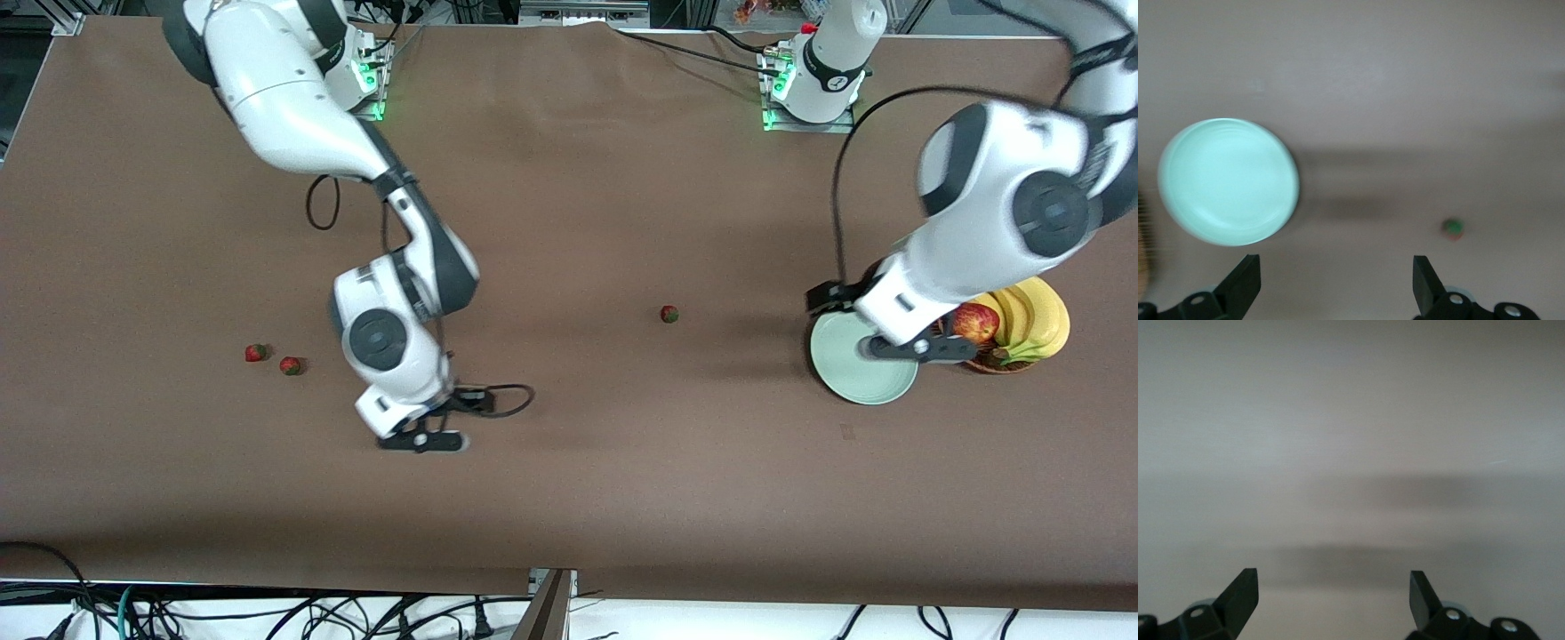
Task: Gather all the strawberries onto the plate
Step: 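Grasp the mid-table strawberry with the left gripper while the right gripper grasps another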
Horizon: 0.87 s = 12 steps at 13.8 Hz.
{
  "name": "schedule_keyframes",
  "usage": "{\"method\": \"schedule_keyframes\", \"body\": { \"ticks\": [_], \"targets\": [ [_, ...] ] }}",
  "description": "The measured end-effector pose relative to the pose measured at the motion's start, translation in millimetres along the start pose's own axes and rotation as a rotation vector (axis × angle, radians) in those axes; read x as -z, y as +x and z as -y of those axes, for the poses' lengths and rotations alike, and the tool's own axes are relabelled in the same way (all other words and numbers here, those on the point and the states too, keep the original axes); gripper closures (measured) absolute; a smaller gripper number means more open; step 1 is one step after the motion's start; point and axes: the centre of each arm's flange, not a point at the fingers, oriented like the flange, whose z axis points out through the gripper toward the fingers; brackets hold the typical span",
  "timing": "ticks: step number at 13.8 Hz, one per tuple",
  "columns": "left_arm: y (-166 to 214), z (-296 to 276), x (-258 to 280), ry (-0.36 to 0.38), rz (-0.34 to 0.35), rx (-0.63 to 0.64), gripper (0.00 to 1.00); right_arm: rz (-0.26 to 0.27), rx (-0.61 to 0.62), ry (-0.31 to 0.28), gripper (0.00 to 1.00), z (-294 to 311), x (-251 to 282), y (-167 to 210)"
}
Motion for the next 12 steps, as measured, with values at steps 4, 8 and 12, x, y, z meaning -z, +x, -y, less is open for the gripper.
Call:
{"method": "schedule_keyframes", "body": {
  "ticks": [4, 8, 12],
  "targets": [
    [-11, -80, -104, -0.053, -0.097, 0.092, 0.00, 0.126, 0.070, -0.043, 0.00, -93, -2, 12],
    [-50, -99, -179, -0.069, -0.123, 0.085, 0.00, 0.231, 0.166, -0.092, 0.00, -199, -5, 17],
    [-78, -108, -210, -0.039, -0.073, 0.087, 0.00, 0.280, 0.150, -0.076, 0.00, -276, -25, 9]
  ]
}}
